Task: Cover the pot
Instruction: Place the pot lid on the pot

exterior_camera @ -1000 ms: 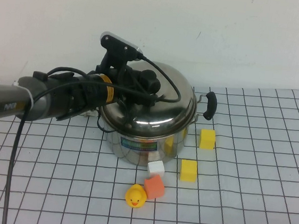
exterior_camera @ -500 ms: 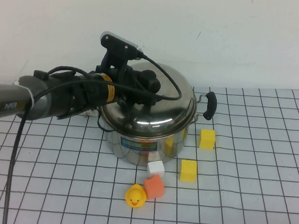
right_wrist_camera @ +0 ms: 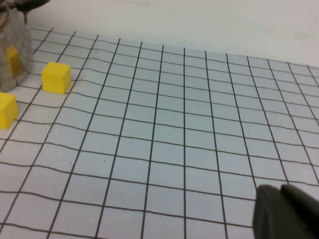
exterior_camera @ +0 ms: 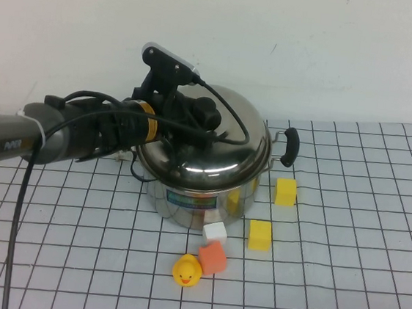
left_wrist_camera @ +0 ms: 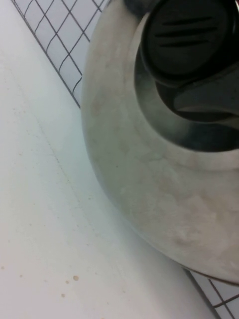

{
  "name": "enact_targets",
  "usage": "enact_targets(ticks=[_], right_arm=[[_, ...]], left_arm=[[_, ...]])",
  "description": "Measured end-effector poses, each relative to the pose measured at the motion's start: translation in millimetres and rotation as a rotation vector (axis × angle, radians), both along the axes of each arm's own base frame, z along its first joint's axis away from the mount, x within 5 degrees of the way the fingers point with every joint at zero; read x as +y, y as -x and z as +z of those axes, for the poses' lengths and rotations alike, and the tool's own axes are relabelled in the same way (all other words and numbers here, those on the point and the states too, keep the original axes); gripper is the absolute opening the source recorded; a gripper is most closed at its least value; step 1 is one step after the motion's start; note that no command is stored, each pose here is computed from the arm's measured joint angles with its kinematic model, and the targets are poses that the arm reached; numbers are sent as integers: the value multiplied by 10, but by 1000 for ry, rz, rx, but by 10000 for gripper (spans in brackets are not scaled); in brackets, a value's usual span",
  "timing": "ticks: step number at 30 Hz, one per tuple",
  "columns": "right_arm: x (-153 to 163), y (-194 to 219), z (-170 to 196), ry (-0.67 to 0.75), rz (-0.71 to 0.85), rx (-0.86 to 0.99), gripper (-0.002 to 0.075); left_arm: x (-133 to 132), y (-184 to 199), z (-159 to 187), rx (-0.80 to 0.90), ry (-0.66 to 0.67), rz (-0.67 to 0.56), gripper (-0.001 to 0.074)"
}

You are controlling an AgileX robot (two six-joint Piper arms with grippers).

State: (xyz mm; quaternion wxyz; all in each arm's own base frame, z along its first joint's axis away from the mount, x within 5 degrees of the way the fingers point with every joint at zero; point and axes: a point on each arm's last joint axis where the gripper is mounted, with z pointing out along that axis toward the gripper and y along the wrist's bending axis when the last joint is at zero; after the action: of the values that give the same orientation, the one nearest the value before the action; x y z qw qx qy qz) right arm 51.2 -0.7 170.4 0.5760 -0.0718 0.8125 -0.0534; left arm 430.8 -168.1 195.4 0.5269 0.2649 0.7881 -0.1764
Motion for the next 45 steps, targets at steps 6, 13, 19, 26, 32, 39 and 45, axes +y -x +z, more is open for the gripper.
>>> enact_targets(ticks=[6,13,19,26,32,39,45], right_arm=[[0,0,0,0,0,0,9],[0,0,0,0,0,0,9],[0,0,0,0,0,0,9],[0,0,0,0,0,0,9],[0,0,0,0,0,0,9],[0,0,0,0,0,0,9],[0,0,0,0,0,0,9]], left_arm=[[-13,8,3,-10,-17,-26,331],[-18,12,3,3,-1,-27,331],[-22,4,20,14,19,-19,331],[-33,-33,87,55,29,-7,331],[-46,-31,111,77,-5,-36,331],[-55,-35,80,83,-10,-46,331],[-56,-43,91,74,-3,-42,331]])
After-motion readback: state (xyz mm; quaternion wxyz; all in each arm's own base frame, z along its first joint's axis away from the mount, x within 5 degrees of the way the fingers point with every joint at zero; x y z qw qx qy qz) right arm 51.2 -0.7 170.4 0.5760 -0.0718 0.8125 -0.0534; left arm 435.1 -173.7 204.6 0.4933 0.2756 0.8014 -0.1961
